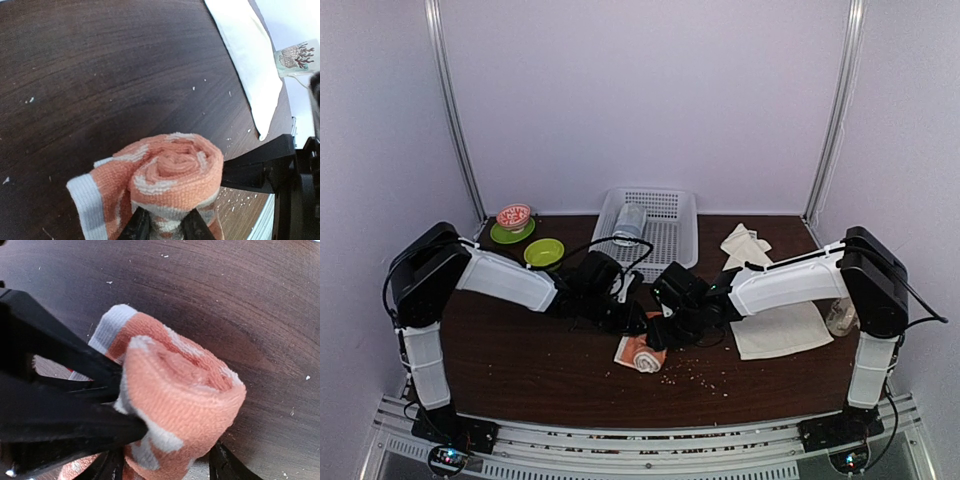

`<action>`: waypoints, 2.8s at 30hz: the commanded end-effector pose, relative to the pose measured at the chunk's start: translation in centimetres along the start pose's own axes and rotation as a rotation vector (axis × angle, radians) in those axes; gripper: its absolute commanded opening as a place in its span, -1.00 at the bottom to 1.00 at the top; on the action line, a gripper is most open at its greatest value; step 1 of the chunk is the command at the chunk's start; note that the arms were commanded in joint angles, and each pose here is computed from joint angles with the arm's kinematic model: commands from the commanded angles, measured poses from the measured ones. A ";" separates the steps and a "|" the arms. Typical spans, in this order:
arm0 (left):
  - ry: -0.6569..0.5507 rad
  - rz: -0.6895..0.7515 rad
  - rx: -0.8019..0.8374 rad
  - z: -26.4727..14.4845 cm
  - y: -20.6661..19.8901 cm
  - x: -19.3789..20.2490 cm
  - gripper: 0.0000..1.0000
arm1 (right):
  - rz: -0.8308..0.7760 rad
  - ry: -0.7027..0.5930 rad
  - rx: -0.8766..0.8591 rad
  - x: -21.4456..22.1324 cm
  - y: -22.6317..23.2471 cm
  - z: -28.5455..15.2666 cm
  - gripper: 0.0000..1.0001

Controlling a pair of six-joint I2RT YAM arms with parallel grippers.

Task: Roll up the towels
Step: Roll the towel from the center of the board.

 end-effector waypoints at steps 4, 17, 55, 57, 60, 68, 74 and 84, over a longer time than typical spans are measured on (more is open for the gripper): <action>-0.014 -0.048 0.024 1.5 1.0 -0.6 -0.56 | -0.037 0.017 0.007 1.2 -0.4 -1.7 0.25; -0.001 -0.075 0.003 2.0 1.7 -0.2 -0.62 | -0.056 -0.002 -0.064 2.5 1.0 -3.9 0.32; -0.015 -0.163 -0.070 0.9 3.4 3.4 -0.69 | 0.404 -0.056 -0.304 -0.1 -1.4 -2.1 0.27; -0.015 -0.162 -0.070 0.8 3.4 3.5 -0.69 | 0.409 -0.038 -0.299 0.1 -1.4 -1.3 0.25; -0.016 -0.155 -0.067 0.8 3.3 3.4 -0.69 | 0.400 -0.016 -0.279 0.2 -1.5 -0.4 0.19; -0.022 -0.112 -0.075 -0.5 2.5 2.7 -0.66 | 0.303 0.056 -0.182 0.5 -1.8 1.6 -0.59; -0.026 -0.074 -0.077 -2.8 1.4 2.7 -0.58 | 0.163 0.121 -0.104 1.4 -2.6 0.4 -1.00; -0.058 0.013 -0.046 -7.4 -0.9 3.6 -0.51 | -0.143 0.286 -0.004 5.3 -4.6 -4.6 -1.00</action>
Point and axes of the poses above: each gripper's point midway between its finger pads, its own z axis out along the fingers, its own y axis along the line the jaws close on, x = y × z, the point moved 5 cm from there along -z, back along the fingers, and after that the axes turned 6 degrees about z, right-handed, at the moved point
